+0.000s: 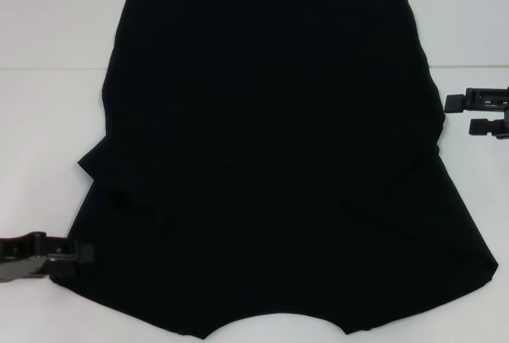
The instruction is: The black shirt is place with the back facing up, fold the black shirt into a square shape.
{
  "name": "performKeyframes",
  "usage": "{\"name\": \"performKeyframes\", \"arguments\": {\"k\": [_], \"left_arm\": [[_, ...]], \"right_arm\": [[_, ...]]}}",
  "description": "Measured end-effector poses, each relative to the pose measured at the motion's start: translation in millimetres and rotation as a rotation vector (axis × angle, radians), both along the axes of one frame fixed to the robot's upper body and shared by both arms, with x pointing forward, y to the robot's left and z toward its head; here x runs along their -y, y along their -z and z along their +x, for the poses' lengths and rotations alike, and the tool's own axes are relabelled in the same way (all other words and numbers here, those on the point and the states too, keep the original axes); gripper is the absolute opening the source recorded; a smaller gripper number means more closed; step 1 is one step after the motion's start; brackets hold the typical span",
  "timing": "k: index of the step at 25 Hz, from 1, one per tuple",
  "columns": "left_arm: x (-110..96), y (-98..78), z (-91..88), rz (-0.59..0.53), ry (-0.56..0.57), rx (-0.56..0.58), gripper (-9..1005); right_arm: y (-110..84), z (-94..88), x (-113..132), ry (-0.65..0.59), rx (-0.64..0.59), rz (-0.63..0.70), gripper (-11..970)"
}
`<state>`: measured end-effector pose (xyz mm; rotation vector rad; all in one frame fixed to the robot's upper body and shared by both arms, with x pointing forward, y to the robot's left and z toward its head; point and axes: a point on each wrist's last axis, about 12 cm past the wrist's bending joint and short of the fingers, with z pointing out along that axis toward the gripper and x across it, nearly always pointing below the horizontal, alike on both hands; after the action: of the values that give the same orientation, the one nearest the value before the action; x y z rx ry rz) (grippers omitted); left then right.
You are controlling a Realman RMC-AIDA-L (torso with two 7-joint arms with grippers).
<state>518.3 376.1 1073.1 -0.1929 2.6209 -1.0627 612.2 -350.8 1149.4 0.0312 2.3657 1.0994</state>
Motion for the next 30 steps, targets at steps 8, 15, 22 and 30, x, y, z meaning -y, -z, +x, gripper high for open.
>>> {"name": "performKeyframes", "arguments": {"k": [8, 15, 22, 30], "left_arm": [[-15, -0.4, -7.7, 0.018, -0.037, -0.017, 566], [-17, 0.2, -7.9, 0.024, -0.049, -0.017, 565], [-18, 0.6, -7.0, 0.03, -0.063, -0.019, 565], [-11, 1.8, -3.9, 0.024, -0.046, -0.019, 565]], "right_arm": [[0.7, -1.2, 1, -0.001, -0.004, 0.002, 945], [0.6, -1.6, 1, -0.002, -0.005, 0.003, 944], [1.0, -2.2, 2, -0.001, -0.005, 0.001, 944], [0.7, -2.1, 3, -0.001, -0.003, -0.001, 944]]}}
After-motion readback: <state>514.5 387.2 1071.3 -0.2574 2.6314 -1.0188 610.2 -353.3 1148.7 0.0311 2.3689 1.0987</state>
